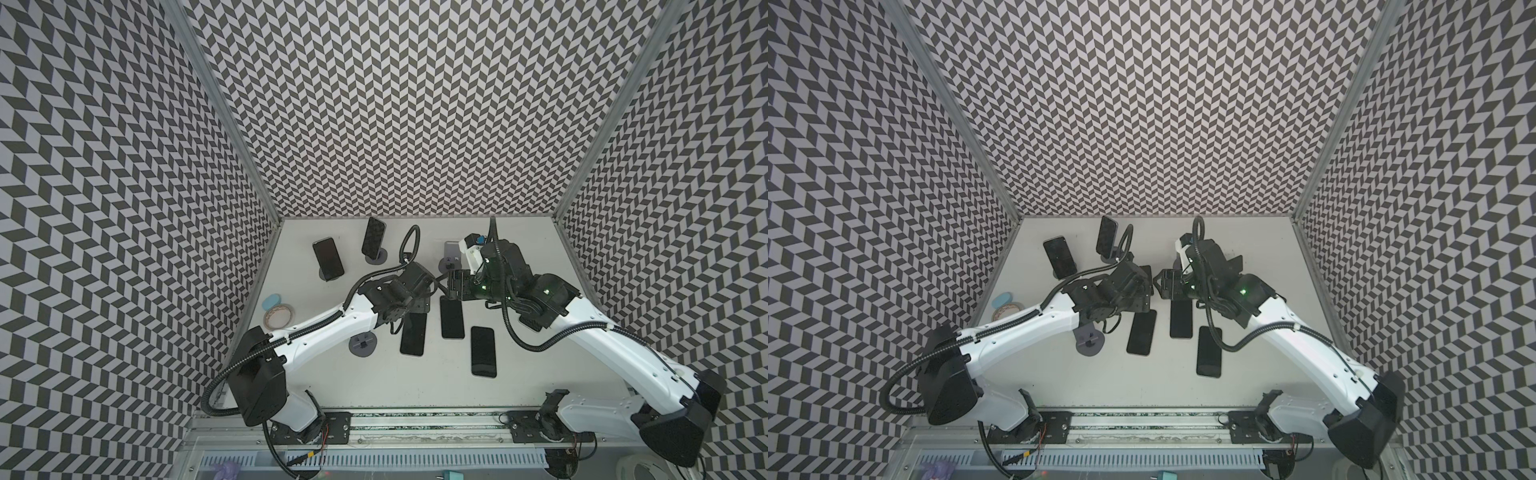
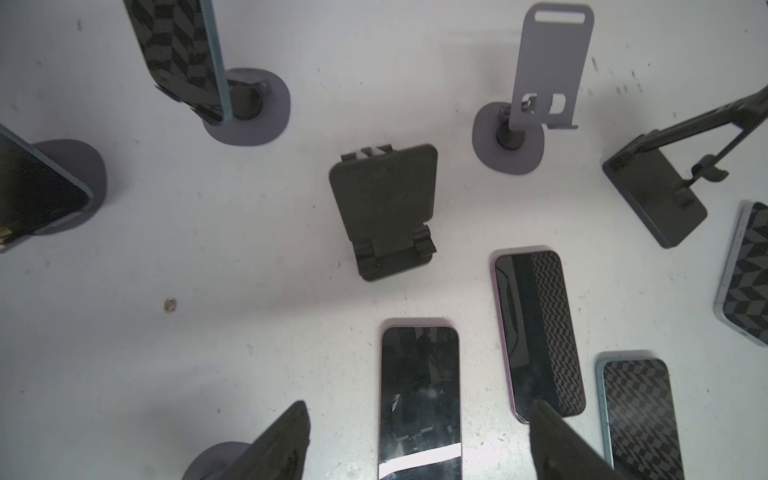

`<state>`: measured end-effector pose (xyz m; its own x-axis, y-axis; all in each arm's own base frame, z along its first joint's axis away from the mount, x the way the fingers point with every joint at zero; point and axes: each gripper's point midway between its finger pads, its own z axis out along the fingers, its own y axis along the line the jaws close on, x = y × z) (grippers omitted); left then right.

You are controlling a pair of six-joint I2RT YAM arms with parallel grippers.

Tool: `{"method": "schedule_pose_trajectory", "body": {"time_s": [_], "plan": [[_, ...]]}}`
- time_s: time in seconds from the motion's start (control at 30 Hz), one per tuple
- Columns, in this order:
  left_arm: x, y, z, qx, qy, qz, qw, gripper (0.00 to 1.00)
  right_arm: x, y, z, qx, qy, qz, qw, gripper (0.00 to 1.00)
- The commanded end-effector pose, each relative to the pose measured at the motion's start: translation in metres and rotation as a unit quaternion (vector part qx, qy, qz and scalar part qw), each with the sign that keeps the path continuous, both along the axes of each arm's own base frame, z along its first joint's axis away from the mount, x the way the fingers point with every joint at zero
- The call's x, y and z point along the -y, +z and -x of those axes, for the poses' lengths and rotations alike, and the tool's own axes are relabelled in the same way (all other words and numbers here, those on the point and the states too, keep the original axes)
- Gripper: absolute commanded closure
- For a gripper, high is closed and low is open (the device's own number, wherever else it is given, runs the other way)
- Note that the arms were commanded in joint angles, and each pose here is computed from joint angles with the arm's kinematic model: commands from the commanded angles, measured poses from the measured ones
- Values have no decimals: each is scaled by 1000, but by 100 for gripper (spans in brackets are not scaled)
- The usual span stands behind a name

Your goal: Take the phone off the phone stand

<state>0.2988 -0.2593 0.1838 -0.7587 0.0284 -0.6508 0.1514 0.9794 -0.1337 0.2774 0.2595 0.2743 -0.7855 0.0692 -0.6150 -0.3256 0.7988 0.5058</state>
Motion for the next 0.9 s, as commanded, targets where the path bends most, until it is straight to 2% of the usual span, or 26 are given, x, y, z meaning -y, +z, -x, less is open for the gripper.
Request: {"method": "schedule_pose_trajectory", "body": {"time_s": [0.0,0.3,0.5,0.7,0.87], "plan": [[-21,25,-11,32,19,-7,999,17,-12,18,-15,30,7,-12,999,28],[-58,58,-17,69,47,1,996,18,-46,17,-25,21,42,-21,999,30],[-84,56,-8,64,74,2,995,18,-68,-3,-22,13,62,0,998,30],[-101,47,9,37,101,9,994,16,-86,-16,-25,13,74,17,997,29],[-122,27,35,-24,174,22,984,15,-99,-17,-23,8,90,20,996,29]]}}
